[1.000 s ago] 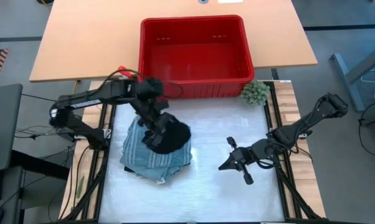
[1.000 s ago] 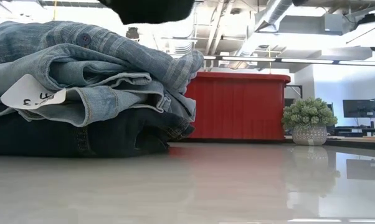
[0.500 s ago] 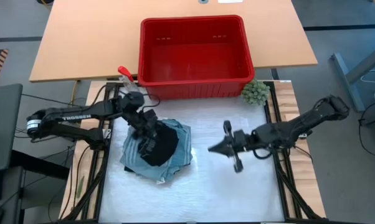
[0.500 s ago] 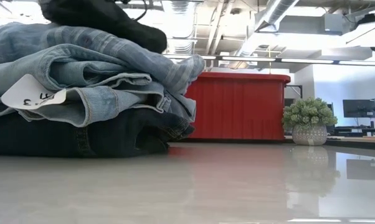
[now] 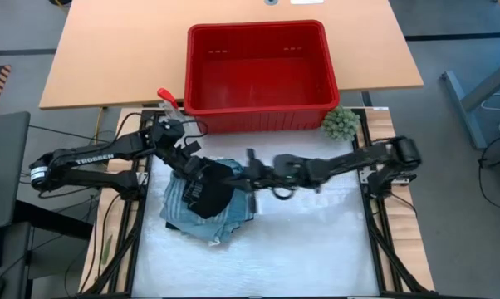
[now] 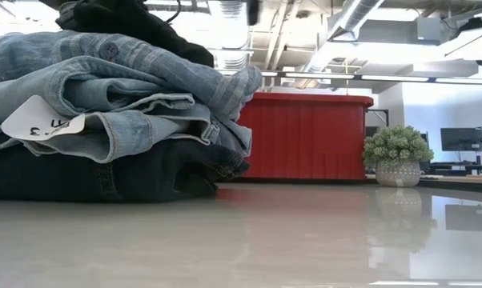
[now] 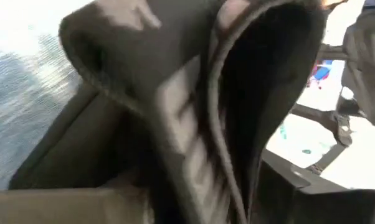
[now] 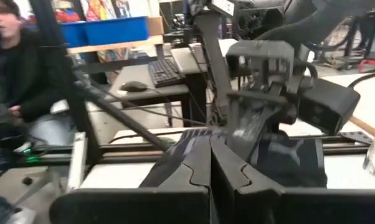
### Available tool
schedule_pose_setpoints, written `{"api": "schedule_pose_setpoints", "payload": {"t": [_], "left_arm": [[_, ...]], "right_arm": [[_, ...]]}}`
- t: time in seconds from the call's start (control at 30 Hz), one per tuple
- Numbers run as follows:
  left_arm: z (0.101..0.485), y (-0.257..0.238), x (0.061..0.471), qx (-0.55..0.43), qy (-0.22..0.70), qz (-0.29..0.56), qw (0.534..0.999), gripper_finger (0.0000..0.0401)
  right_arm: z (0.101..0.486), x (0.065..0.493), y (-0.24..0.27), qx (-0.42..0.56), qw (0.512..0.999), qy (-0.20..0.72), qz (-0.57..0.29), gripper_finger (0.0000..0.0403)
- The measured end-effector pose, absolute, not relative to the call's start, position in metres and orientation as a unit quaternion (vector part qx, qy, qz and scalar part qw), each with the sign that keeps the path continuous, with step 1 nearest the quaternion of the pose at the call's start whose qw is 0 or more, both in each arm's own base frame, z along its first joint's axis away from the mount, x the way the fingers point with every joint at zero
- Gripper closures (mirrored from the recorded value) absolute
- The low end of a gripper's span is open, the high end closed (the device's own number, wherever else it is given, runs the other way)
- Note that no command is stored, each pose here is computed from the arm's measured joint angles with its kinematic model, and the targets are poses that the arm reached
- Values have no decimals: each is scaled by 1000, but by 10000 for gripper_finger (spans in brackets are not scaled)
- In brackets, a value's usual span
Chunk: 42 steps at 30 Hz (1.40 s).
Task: Fold Laundry from Bin
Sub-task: Stack the black underwear on top of the light blue polo shirt
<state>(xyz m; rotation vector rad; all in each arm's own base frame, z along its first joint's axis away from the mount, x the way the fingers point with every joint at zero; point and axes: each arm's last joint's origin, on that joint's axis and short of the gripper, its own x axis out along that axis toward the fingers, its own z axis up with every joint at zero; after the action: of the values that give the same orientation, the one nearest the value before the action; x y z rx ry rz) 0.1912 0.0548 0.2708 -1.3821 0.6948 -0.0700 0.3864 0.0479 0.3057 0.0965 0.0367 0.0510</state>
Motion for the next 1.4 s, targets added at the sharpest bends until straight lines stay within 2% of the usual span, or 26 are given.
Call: {"api": "schedule_pose_setpoints", "payload": {"t": [0.13,0.27,0.5,0.67,0.77,0.93,1.03,1.23,1.4], "left_arm": [[269,57,183,-615,323,-19,719,206],[273,63,174,-612,311,-29,726,185],[285,66,156,-612,286,-82,733,182],[291,66,137,-611,265,-69,742,182],[294,69,126,-578,235,-40,781,181],[309,66,110,-449,148,53,880,181],[319,55,107,-377,113,50,918,182],[330,27,112,-282,82,12,956,182],[325,7,143,-231,106,-1,967,182]], "right_arm": [[302,426,41,45,998,46,18,381],[290,456,40,44,994,91,37,381],[274,475,39,42,989,137,34,381],[265,476,36,49,985,166,20,381],[251,480,32,56,981,186,13,381],[239,483,33,48,979,198,16,381],[249,480,33,45,980,194,19,381],[301,461,22,34,990,134,6,381],[319,452,1,53,992,112,-19,381]]}}
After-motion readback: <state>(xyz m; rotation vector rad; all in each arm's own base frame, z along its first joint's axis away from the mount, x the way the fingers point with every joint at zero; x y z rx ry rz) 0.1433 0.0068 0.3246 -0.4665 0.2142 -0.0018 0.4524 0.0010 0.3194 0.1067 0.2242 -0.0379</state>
